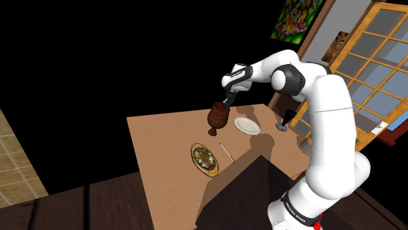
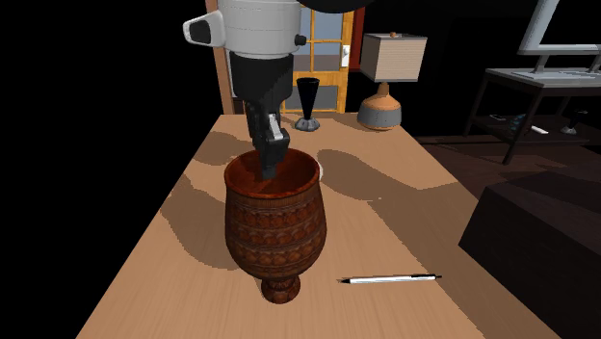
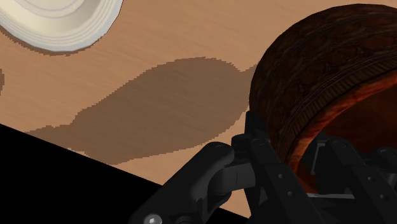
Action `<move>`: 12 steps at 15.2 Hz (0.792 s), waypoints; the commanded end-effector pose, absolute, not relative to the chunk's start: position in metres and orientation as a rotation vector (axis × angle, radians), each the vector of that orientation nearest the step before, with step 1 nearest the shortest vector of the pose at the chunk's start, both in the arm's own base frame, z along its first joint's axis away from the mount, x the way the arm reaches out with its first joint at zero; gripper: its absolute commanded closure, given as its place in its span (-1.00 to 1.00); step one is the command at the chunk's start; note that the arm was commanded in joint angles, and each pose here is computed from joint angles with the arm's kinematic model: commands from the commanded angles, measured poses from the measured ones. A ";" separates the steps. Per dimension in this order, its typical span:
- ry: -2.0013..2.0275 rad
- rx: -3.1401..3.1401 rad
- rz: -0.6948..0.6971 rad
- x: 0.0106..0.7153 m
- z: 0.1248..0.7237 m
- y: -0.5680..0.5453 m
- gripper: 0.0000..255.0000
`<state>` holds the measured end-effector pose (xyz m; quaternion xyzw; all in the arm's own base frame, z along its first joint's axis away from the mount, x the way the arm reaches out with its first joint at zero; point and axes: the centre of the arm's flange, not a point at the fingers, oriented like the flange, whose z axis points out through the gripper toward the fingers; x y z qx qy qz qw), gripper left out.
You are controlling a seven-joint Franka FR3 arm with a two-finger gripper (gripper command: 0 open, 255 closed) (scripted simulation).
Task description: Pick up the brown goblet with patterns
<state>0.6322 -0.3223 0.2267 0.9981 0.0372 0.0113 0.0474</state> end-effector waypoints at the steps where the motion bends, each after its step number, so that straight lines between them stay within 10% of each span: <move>1: 0.113 3.045 0.033 0.632 0.231 -0.322 1.00; 12: 0.113 3.045 0.033 0.632 0.289 -0.322 1.00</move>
